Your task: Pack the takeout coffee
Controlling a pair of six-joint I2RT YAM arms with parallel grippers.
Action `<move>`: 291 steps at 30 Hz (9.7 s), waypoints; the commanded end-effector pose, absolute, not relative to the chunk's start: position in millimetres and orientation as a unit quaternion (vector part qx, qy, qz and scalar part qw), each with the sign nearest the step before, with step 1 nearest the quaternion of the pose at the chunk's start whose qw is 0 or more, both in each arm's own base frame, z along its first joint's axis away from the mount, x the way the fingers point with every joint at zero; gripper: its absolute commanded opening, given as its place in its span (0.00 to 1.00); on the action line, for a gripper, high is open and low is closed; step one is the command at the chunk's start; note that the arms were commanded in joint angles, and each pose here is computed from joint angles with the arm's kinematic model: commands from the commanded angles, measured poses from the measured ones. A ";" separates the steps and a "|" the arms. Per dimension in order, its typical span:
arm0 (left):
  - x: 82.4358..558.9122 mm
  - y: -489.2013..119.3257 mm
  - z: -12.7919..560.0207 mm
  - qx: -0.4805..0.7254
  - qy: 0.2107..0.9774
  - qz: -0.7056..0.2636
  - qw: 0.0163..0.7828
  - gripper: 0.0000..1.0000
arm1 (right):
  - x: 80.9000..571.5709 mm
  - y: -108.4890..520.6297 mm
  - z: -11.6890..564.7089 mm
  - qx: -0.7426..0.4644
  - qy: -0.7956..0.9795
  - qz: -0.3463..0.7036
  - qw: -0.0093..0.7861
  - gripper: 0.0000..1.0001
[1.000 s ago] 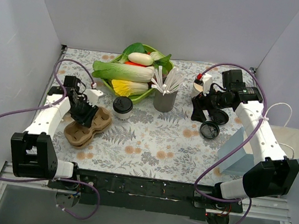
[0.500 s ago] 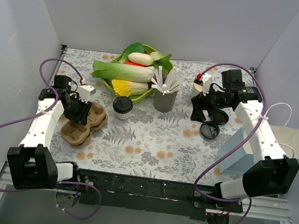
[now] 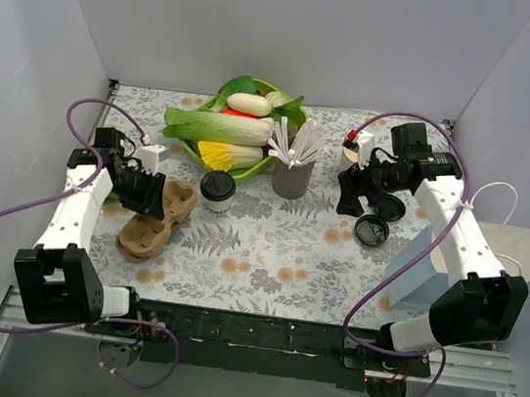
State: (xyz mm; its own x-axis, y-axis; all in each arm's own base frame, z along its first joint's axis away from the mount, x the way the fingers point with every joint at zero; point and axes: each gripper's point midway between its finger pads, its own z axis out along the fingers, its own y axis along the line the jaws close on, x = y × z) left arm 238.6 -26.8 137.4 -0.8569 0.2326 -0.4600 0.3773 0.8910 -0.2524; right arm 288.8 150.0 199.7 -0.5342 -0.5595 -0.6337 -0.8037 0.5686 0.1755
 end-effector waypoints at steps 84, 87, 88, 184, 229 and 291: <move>258.0 22.9 162.1 0.164 0.958 0.035 0.231 0.13 | 292.4 159.9 204.2 -0.415 0.831 0.248 0.275 0.93; 265.3 15.6 163.3 0.113 0.963 -0.041 0.242 0.11 | 293.1 159.1 205.8 -0.415 0.831 0.245 0.278 0.93; 248.5 14.3 153.7 0.113 0.971 -0.057 0.202 0.16 | 292.1 159.4 205.8 -0.415 0.831 0.246 0.277 0.93; 183.8 -139.4 274.4 0.292 0.772 -0.417 0.381 0.15 | 252.7 413.3 321.8 -0.499 0.640 0.490 0.318 0.97; 300.4 -5.8 297.5 -0.085 0.859 -0.091 0.496 0.69 | 185.3 410.5 244.3 -0.752 0.481 0.351 0.283 0.70; 294.0 -3.5 310.1 -0.100 0.849 -0.102 0.508 0.74 | 175.9 480.2 161.6 -0.824 0.414 0.310 0.232 0.37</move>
State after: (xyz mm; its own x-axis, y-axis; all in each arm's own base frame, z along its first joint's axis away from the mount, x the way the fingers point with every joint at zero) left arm 300.3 0.2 309.4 -0.4658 -0.2654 -0.8442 -0.0812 0.9628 -0.2579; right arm 191.5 488.3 138.3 0.4509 -0.5892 -0.6705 -0.8545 -0.5019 -0.1335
